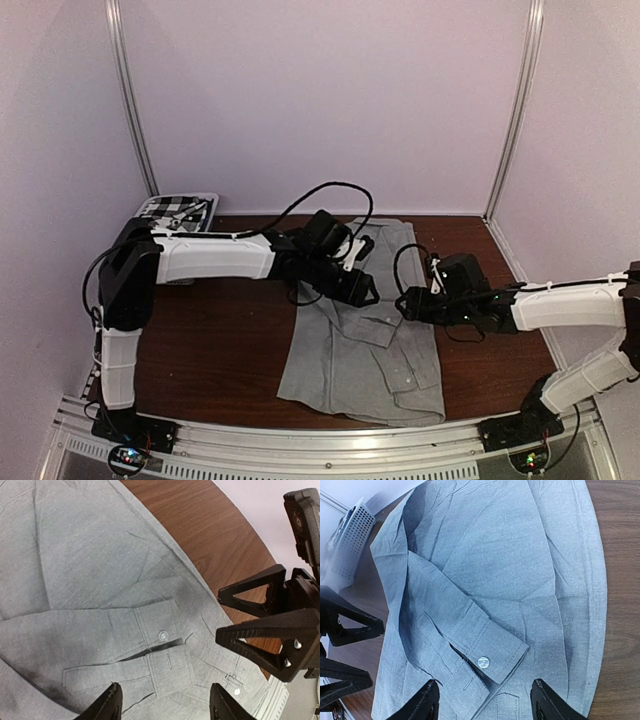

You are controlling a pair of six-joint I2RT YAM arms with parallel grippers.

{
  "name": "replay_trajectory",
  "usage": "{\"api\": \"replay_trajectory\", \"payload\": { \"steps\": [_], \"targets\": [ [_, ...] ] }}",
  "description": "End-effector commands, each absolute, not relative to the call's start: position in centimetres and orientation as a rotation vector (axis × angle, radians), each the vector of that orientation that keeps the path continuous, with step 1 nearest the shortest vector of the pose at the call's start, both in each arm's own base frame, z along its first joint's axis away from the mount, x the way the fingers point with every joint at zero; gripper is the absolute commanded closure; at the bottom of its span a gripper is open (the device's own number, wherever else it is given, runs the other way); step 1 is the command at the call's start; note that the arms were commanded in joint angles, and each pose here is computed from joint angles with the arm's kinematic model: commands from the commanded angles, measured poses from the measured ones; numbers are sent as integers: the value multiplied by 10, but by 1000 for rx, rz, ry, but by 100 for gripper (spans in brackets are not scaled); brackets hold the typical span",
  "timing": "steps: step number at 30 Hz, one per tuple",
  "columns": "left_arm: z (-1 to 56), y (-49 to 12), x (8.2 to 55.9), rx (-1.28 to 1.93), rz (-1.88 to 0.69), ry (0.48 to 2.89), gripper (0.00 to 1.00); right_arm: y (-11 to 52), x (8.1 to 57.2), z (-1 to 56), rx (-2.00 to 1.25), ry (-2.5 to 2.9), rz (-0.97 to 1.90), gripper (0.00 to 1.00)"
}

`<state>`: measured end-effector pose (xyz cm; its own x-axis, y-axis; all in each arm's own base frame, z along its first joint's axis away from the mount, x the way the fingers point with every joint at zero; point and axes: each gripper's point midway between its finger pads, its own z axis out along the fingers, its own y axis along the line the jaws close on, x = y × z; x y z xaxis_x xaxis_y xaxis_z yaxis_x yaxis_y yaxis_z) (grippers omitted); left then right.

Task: Fold and stack the long sleeve shirts
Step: Adjust the sleeve of the 1/3-folded shirt.

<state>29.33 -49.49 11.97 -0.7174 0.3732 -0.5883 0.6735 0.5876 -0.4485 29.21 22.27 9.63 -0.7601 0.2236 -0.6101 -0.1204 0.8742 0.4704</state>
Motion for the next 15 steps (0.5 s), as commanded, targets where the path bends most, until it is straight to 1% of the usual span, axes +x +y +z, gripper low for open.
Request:
{"api": "replay_trajectory", "payload": {
  "steps": [1,6,8,12,15],
  "targets": [
    [154,-470,308,727,-912,2322,39,230,296,98,27,2329,667,35],
    [144,-429,313,605,-891,2381,40,238,290,90,-136,2370,529,35],
    [130,-419,311,583,-861,2424,41,236,290,84,-164,2383,472,35],
    [102,-412,299,532,-878,2507,41,238,289,78,-199,2395,438,36],
    [92,-411,298,475,-888,2537,41,245,287,78,-228,2394,436,36]
  ]
}}
